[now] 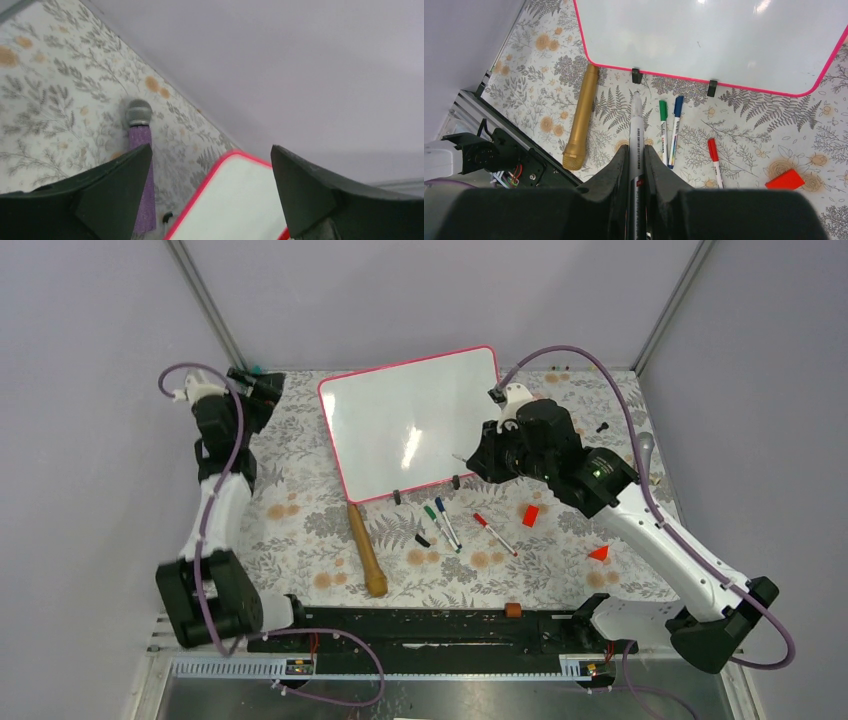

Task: Write a sentence on the whiteboard
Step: Move the whiteboard to the center of the board.

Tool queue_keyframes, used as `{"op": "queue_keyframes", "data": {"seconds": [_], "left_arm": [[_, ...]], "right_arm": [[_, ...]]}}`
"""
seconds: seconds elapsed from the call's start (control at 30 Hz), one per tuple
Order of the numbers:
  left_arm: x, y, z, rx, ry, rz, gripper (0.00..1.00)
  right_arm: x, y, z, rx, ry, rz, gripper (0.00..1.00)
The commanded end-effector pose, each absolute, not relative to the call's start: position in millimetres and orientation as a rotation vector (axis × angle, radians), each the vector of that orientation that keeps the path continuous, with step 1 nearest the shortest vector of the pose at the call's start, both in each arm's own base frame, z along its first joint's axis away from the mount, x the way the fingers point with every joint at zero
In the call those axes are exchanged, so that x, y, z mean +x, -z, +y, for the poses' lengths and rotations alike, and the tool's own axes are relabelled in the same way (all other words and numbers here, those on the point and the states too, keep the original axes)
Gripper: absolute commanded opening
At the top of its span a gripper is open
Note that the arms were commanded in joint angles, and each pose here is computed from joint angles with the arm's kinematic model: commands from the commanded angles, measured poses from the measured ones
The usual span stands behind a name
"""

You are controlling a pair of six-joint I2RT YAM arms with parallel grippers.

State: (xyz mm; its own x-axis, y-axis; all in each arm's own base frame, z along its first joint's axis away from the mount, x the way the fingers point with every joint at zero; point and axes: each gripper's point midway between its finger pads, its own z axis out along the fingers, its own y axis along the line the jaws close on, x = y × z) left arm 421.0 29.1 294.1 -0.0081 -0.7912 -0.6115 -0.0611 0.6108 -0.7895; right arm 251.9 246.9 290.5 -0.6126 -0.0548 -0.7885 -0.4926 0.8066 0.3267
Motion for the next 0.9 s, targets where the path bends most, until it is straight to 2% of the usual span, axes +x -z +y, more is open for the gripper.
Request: {"op": "queue_keyframes", "data": {"seconds": [0.0,0.1,0.27,0.4,0.57,0.7,0.87], "left_arm": [[477,-336,-11,-0.603,0.681,1.672,0.92],[503,-361,-44,-0.454,0.488,1.759,0.93],[538,-386,-66,-0.441,0.56,1.653,0.92],[539,-382,-75,-0.404,0.618,1.617,0.93],[516,-390,-61,-0.397,0.542,1.556,0.95],[474,-385,-40,-0.472,0.467,1.517,0.95],[416,-334,-37,-0.542,0.502,1.519,0.96]], "right_arm": [[257,-309,234,-0.332,-0.639,2.082,0.0],[266,-304,216,-0.223,-0.558,2.082,0.0],[304,-285,190,0.013,-0.501,2.13,0.0],[345,-292,173,0.204,-0.536,2.09,0.0],[402,-293,154,0.426,-0.585,2.025,0.0],[453,-283,140,0.512,-0.538,2.005,0.0],[509,-257,124,0.551,-0.508,2.085,0.0]]}}
